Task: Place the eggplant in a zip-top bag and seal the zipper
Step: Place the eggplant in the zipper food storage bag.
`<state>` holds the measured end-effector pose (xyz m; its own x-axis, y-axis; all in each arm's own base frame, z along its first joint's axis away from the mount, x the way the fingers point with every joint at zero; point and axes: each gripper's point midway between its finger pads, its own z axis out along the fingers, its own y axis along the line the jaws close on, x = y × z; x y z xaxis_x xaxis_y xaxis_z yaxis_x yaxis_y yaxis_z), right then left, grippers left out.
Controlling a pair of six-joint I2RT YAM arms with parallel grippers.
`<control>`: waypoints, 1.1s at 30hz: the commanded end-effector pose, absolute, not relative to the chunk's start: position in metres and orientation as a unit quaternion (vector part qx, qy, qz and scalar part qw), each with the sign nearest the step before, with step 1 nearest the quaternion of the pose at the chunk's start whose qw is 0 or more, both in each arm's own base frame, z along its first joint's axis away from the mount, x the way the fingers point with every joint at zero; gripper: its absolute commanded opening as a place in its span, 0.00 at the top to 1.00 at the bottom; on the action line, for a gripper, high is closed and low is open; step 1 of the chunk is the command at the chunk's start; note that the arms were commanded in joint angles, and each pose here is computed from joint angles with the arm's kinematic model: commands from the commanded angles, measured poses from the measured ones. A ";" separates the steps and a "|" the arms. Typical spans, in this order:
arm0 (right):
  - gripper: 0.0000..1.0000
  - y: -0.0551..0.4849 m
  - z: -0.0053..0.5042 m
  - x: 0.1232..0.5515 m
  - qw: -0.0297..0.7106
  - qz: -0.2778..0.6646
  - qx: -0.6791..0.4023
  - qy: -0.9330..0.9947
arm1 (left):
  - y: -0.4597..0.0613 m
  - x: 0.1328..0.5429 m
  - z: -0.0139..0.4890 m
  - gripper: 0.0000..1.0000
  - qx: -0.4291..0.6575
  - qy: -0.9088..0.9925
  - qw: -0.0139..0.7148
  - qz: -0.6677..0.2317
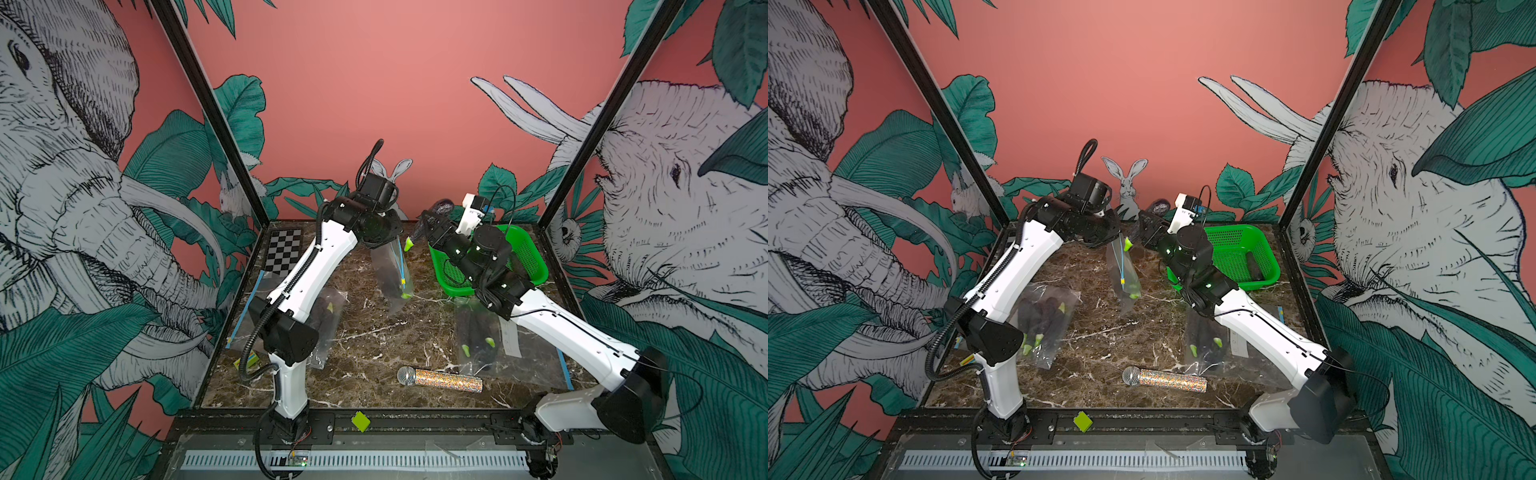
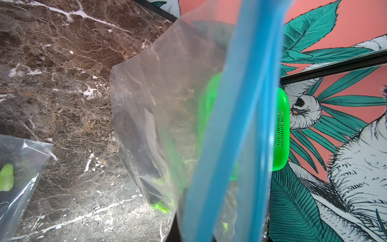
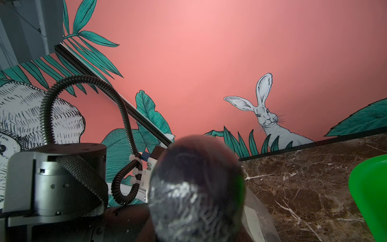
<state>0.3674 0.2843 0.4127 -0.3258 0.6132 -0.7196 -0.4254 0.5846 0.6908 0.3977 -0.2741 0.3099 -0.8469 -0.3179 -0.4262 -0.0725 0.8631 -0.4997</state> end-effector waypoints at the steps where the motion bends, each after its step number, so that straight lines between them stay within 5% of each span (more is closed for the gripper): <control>1: 0.91 0.296 0.423 0.364 0.579 0.476 0.065 0.658 | -0.269 0.393 0.324 1.00 -0.113 0.923 0.264 -0.254; 17: 0.92 0.304 0.394 0.385 0.607 0.399 0.047 0.685 | -0.268 0.387 0.329 1.00 -0.109 0.923 0.262 -0.259; 33: 0.92 0.334 0.339 0.380 0.588 0.255 -0.128 0.757 | -0.270 0.384 0.349 1.00 -0.102 0.914 0.274 -0.280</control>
